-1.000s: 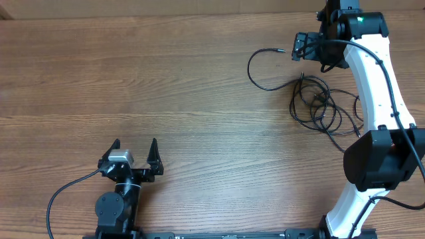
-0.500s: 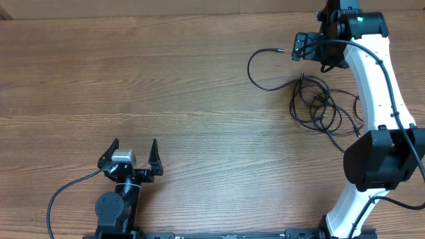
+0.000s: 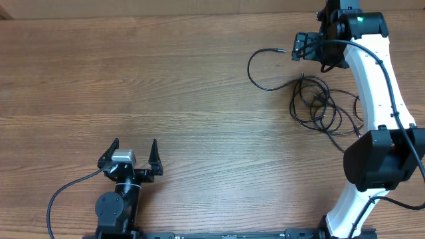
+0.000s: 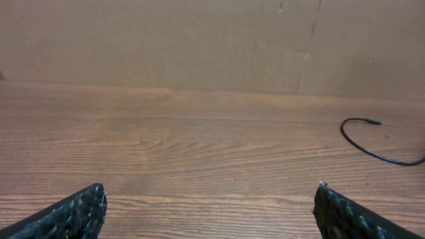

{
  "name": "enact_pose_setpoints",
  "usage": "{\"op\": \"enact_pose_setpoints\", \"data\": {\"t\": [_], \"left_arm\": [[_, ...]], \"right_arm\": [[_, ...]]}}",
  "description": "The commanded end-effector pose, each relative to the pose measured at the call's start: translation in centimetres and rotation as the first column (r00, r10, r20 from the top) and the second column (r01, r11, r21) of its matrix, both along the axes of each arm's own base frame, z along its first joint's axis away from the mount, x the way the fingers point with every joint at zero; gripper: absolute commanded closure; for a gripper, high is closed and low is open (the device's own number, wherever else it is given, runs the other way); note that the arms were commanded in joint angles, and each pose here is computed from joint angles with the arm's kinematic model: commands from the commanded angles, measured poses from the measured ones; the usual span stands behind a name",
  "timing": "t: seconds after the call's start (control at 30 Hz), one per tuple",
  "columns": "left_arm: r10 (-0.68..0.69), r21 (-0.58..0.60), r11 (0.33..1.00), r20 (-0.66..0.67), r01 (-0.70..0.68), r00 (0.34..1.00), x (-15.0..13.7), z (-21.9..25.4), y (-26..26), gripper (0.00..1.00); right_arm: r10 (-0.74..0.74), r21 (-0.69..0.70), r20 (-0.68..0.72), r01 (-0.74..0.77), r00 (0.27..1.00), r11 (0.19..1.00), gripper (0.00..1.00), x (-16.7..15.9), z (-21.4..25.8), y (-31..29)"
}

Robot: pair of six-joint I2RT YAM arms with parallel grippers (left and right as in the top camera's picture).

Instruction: Untangle cables

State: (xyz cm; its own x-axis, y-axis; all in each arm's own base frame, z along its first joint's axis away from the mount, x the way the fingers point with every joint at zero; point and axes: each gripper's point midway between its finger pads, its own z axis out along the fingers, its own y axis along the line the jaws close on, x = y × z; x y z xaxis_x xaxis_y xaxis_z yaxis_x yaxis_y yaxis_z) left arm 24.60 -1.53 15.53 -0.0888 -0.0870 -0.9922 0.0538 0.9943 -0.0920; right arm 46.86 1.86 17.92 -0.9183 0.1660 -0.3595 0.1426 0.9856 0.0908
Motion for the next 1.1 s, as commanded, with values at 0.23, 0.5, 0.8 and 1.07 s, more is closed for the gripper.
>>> {"op": "enact_pose_setpoints", "data": {"t": [0.23,0.5,0.8,1.07], "left_arm": [[0.01,0.033,0.999,0.008,-0.01,1.0,0.0,0.0,0.3,0.01],[0.01,0.033,0.999,0.008,-0.01,1.0,0.0,0.0,0.3,0.01],[0.01,0.033,0.999,0.008,-0.01,1.0,0.0,0.0,0.3,0.0],[0.01,0.033,0.999,0.008,-0.01,1.0,0.0,0.0,0.3,0.01]], "right_arm": [[-0.008,0.002,-0.017,0.008,1.0,1.0,0.0,0.1,-0.8,-0.3],[-0.001,0.004,0.016,0.0,1.0,1.0,0.0,-0.2,0.7,0.1],[0.027,0.012,0.287,-0.032,0.957,0.999,0.0,-3.9,12.6,1.3],[-0.028,-0.052,0.527,0.065,0.85,0.997,0.0,-10.0,22.5,-1.4]]}}
